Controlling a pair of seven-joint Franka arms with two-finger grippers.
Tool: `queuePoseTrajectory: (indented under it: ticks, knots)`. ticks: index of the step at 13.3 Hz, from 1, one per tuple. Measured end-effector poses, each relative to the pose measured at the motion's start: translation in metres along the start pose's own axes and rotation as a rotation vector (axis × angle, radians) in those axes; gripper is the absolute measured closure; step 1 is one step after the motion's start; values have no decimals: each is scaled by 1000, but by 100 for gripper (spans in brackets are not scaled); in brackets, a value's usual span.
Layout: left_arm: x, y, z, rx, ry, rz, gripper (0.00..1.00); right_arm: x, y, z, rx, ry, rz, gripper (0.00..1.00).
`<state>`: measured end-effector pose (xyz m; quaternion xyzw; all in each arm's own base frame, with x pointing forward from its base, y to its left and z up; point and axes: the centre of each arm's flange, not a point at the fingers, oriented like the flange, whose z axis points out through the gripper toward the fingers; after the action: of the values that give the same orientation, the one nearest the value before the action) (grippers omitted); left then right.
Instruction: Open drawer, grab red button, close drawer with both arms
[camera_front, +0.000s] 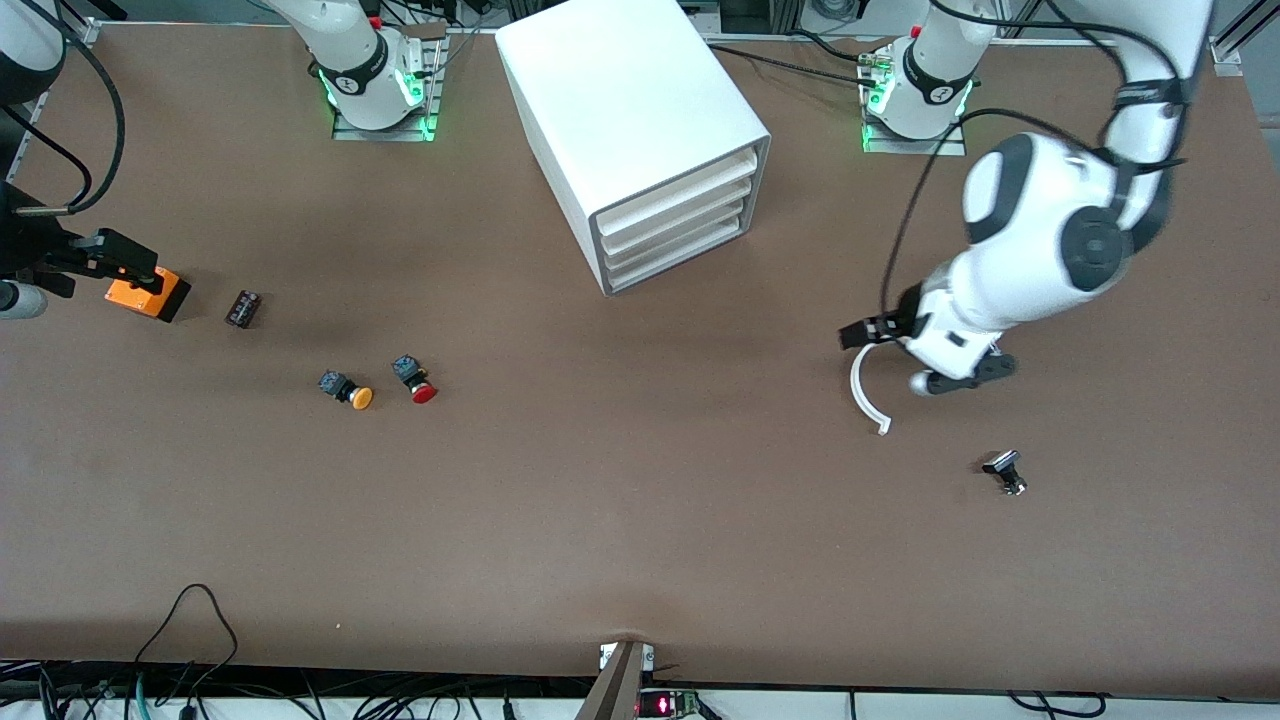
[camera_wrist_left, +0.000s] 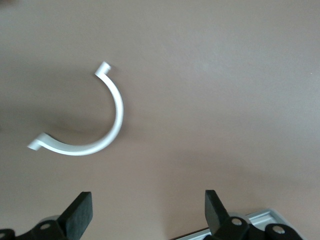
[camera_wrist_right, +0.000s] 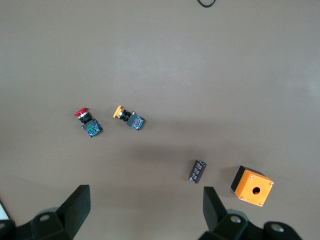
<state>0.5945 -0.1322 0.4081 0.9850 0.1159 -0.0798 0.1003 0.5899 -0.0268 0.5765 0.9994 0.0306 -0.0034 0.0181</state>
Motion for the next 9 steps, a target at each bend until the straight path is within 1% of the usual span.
queuePoseTrajectory:
  ticks: [1, 2, 5, 7, 9]
  knots:
    - [7, -20, -23, 11, -5, 43, 1, 0, 0, 0, 0, 0, 0, 0]
    - [11, -36, -44, 38, -3, 82, 1, 0, 0, 0, 0, 0, 0, 0]
    - [7, -54, -99, 160, 26, 136, 1, 0, 0, 0, 0, 0, 0, 0]
    - [-1, -54, -120, 184, 39, 153, 1, 0, 0, 0, 0, 0, -1, 0]
    - [-3, -62, -133, 183, 45, 154, 1, 0, 0, 1, 0, -4, -1, 0]
